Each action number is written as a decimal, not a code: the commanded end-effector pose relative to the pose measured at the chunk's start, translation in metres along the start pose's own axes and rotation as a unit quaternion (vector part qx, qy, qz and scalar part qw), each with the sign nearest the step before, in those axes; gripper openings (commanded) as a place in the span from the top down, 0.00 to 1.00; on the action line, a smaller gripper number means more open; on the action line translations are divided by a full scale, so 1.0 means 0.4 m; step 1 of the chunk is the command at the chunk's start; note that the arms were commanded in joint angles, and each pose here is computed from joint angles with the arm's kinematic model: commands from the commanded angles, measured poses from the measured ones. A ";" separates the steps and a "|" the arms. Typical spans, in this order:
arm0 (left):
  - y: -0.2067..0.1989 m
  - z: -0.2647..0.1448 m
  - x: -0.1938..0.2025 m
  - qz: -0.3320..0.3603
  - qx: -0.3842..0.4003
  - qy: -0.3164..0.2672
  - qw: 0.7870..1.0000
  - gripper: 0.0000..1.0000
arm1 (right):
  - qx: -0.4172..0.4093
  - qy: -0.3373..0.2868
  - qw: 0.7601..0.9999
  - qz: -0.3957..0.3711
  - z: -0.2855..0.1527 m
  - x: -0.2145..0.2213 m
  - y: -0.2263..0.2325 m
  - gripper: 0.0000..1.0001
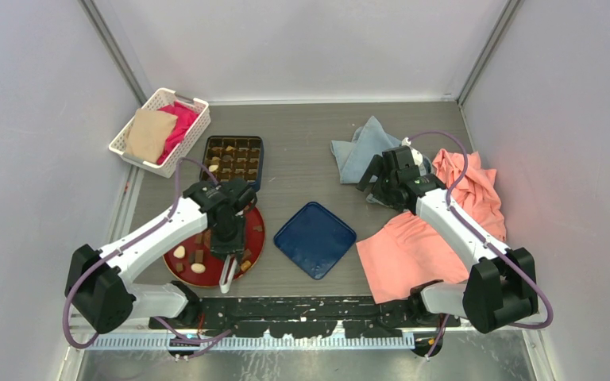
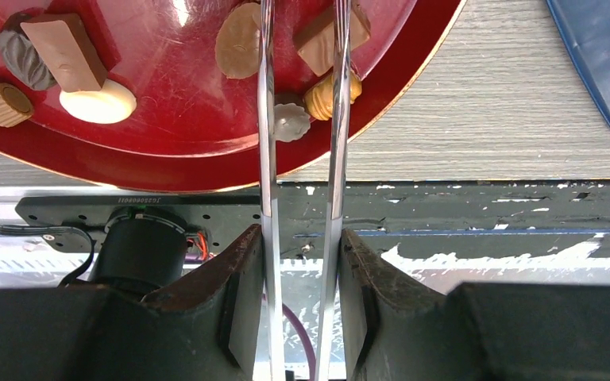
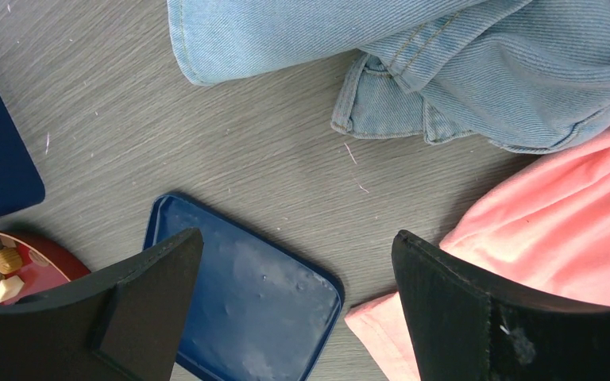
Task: Pack the chocolate
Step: Pick up the fake chocolate from the plate.
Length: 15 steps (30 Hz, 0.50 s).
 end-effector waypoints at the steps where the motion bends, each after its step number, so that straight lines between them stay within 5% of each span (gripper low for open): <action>1: 0.001 -0.028 -0.017 -0.006 -0.001 -0.029 1.000 0.63 | -0.029 -0.020 0.999 -0.002 -0.020 -0.021 0.029 0.06; 15: -0.019 0.023 -0.020 0.010 0.000 0.007 1.000 0.61 | -0.030 -0.020 0.999 -0.002 -0.023 -0.020 0.029 0.06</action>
Point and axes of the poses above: each gripper's point midway between its finger pads, its own z axis out along the fingers, its own y axis along the line the jaws close on, x = y × z, the point moved 2 cm from there along -z, back along the fingers, and after that the axes turned 9 degrees about z, right-handed, at the moved point
